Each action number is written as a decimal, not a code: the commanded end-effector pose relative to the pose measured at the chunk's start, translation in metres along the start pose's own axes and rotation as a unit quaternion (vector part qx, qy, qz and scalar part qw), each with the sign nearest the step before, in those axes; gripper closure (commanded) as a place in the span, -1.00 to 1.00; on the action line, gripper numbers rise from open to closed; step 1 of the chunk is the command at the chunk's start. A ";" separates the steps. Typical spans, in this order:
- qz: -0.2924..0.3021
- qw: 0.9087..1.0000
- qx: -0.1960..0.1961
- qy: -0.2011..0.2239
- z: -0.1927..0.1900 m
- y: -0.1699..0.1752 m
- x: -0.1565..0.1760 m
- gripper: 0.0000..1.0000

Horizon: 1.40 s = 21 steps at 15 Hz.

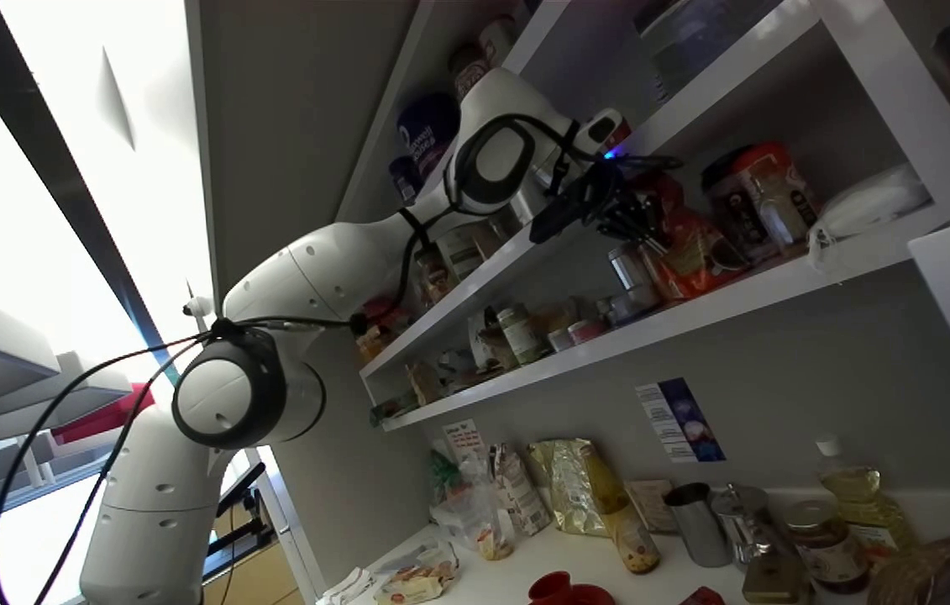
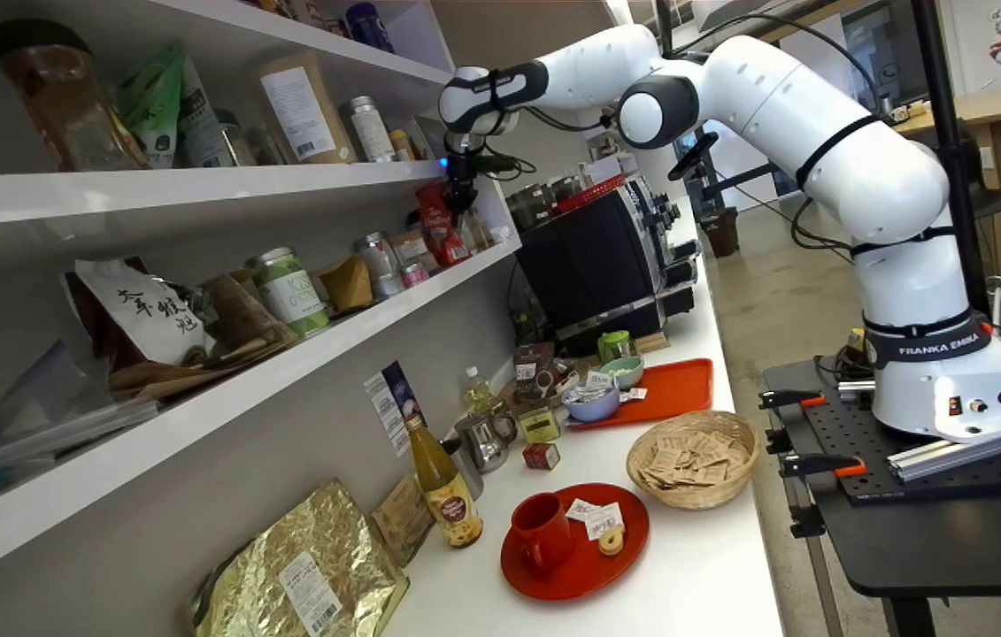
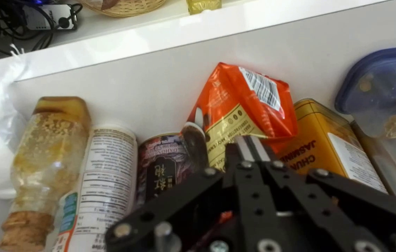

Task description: Put the orange packet on the shelf

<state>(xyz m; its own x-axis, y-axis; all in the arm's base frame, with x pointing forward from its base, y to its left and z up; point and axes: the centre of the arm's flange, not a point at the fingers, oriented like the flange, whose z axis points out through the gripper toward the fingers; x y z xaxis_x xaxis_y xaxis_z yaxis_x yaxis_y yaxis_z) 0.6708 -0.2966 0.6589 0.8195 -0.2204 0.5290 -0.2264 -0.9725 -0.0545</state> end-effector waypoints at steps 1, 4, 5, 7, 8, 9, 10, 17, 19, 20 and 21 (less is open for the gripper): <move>0.003 1.000 -0.014 -0.005 0.009 -0.005 0.014 0.42; -0.006 0.999 -0.028 -0.023 0.000 -0.013 0.000 0.01; -0.007 0.999 -0.038 -0.033 -0.006 -0.017 -0.007 -0.13; -0.009 0.997 -0.065 -0.048 -0.021 -0.028 -0.020 -0.43; -0.010 0.996 -0.073 -0.060 -0.031 -0.035 -0.027 -0.59; -0.013 0.994 -0.084 -0.071 -0.040 -0.041 -0.035 -0.72; -0.016 0.993 -0.090 -0.077 -0.048 -0.048 -0.041 -0.88; -0.031 0.991 -0.097 -0.084 -0.121 -0.096 -0.099 -1.00; -0.020 0.991 -0.105 -0.080 -0.136 -0.111 -0.115 -1.00; -0.014 0.991 -0.109 -0.076 -0.144 -0.117 -0.123 -1.00; -0.012 0.991 -0.111 -0.073 -0.150 -0.126 -0.132 -1.00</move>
<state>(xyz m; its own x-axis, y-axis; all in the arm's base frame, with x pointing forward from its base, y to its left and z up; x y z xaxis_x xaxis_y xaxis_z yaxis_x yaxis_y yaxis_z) 0.5709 -0.1733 0.7464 0.9031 -0.1948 0.3826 -0.2691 -0.9512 0.1509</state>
